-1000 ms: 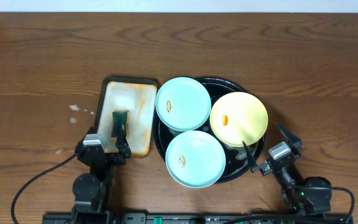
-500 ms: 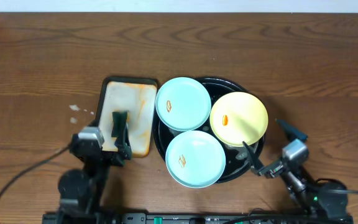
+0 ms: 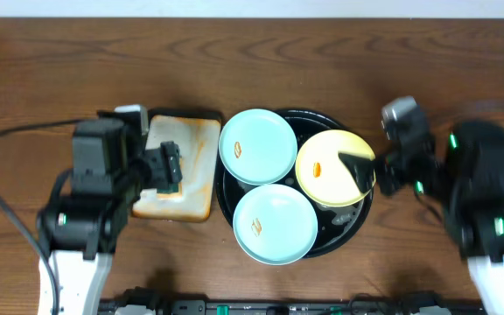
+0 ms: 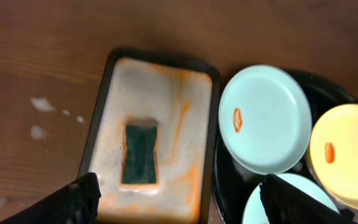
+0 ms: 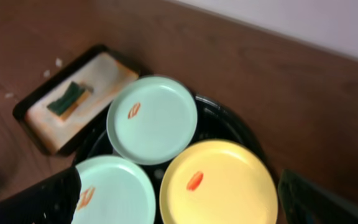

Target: Clean dirty plates on tray and stack at the side

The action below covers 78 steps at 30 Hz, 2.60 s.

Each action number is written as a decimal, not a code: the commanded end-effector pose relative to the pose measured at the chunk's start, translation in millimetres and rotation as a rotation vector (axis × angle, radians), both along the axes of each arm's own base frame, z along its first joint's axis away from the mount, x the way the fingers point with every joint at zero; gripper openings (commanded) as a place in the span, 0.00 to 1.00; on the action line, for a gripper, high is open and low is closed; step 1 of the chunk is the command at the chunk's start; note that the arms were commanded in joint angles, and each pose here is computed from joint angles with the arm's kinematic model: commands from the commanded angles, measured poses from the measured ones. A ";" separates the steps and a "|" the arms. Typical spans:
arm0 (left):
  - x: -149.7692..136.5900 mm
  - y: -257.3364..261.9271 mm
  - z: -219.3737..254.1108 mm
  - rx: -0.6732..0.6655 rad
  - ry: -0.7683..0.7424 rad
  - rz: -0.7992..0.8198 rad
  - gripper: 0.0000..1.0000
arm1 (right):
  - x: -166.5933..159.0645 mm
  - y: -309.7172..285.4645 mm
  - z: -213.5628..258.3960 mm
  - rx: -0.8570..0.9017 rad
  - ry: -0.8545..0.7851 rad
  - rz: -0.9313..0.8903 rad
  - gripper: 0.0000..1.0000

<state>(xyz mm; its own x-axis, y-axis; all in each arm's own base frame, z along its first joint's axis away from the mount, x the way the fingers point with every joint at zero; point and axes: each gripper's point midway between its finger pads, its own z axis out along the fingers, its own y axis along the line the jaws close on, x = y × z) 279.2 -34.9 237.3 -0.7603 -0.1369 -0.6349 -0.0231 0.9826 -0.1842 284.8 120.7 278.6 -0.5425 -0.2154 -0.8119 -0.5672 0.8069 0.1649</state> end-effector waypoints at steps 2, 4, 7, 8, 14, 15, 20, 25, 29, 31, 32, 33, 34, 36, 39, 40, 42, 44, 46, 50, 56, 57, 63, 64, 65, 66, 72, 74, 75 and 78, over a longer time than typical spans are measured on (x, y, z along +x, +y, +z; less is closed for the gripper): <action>-0.7 -6.7 -17.2 -0.030 0.115 -0.021 0.84 | 30.9 5.3 -7.0 0.010 0.118 0.006 0.99; 0.1 -2.8 -26.9 -0.010 0.155 -0.006 0.84 | 33.9 12.6 -14.9 0.086 0.209 -0.014 0.99; 2.0 6.8 -44.3 0.011 0.229 0.071 0.84 | 36.7 18.9 -24.3 0.174 0.323 -0.060 0.99; 0.8 12.1 -53.1 0.014 0.272 0.126 0.84 | 40.9 19.4 -25.5 0.178 0.321 -0.064 0.99; 9.2 25.1 -104.7 0.089 0.448 0.201 0.75 | 42.2 19.0 -30.9 0.173 0.339 -0.069 0.90; 13.3 23.9 -113.4 0.105 0.468 0.174 0.73 | 41.5 18.9 -31.7 0.172 0.344 -0.070 0.88; 28.5 24.6 -156.7 0.170 0.559 0.084 0.42 | 38.1 15.5 -37.0 0.154 0.368 -0.087 0.78; 35.5 35.6 -201.1 0.243 0.651 0.104 0.52 | 31.4 13.2 -43.3 0.140 0.407 -0.098 0.74; 40.9 35.1 -226.4 0.247 0.683 0.102 0.43 | 30.0 11.3 -45.7 0.129 0.417 -0.107 0.74; 42.0 35.1 -235.0 0.249 0.695 0.101 0.29 | 29.7 11.3 -46.0 0.129 0.419 -0.108 0.74; 42.3 35.0 -237.9 0.249 0.698 0.100 0.19 | 29.6 11.2 -46.0 0.129 0.419 -0.108 0.74; 43.0 34.8 -240.4 0.249 0.700 0.100 0.10 | 29.6 11.2 -46.0 0.129 0.420 -0.108 0.74; 43.8 34.2 -241.7 0.246 0.699 0.098 0.08 | 29.7 11.3 -46.0 0.129 0.419 -0.108 0.73; 44.8 31.2 -241.5 0.229 0.696 0.093 0.07 | 29.7 11.3 -45.9 0.130 0.419 -0.108 0.73; 48.3 29.4 -232.1 0.218 0.676 0.091 0.07 | 29.7 11.3 -46.0 0.130 0.420 -0.108 0.73; 49.8 29.3 -226.8 0.216 0.666 0.092 0.07 | 29.7 11.3 -46.0 0.129 0.419 -0.108 0.73; 55.8 26.1 -207.1 0.195 0.622 0.089 0.08 | 29.7 11.3 -45.9 0.130 0.419 -0.108 0.73; 62.8 21.0 -186.1 0.163 0.568 0.082 0.17 | 29.7 11.3 -45.9 0.130 0.419 -0.108 0.73; 68.3 14.6 -161.7 0.124 0.505 0.071 0.31 | 29.7 11.3 -45.9 0.130 0.419 -0.108 0.73; 66.9 11.9 -124.5 0.097 0.408 0.069 0.56 | 29.7 11.3 -46.0 0.130 0.420 -0.108 0.73; 39.5 14.7 -136.1 0.098 0.506 0.095 0.61 | 29.6 11.3 -46.0 0.130 0.420 -0.108 0.73; 33.6 15.8 -144.0 0.099 0.535 0.109 0.61 | 29.6 11.3 -46.0 0.130 0.420 -0.108 0.73; 15.6 16.9 -198.3 0.110 0.634 0.108 0.61 | 29.6 11.3 -46.0 0.130 0.420 -0.108 0.73; 14.2 17.0 -205.4 0.112 0.649 0.107 0.61 | 29.6 11.4 -46.0 0.130 0.420 -0.108 0.73; 13.7 17.1 -211.9 0.114 0.663 0.107 0.57 | 29.7 11.3 -46.0 0.130 0.420 -0.109 0.73; 13.8 17.0 -217.8 0.115 0.676 0.107 0.53 | 29.6 11.3 -46.0 0.130 0.420 -0.108 0.73; 13.9 9.7 -243.0 0.082 0.730 0.090 0.19 | 29.5 11.3 -46.0 0.130 0.421 -0.108 0.73; 12.2 6.7 -244.4 0.066 0.742 0.084 0.08 | 29.5 11.3 -46.0 0.130 0.421 -0.108 0.73; 13.3 5.3 -242.2 0.058 0.737 0.081 0.08 | 29.5 11.3 -46.0 0.130 0.421 -0.108 0.73; 20.5 4.2 -224.6 0.052 0.712 0.080 0.07 | 29.7 11.3 -46.0 0.130 0.420 -0.109 0.73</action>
<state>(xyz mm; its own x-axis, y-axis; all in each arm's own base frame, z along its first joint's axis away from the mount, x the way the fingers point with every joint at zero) 294.1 -24.7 4.8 -0.9813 -0.1924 0.0002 -0.1924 0.9812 -0.0127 310.4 135.3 224.1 -0.8526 -0.0684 -0.5181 -0.3488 0.8126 0.4669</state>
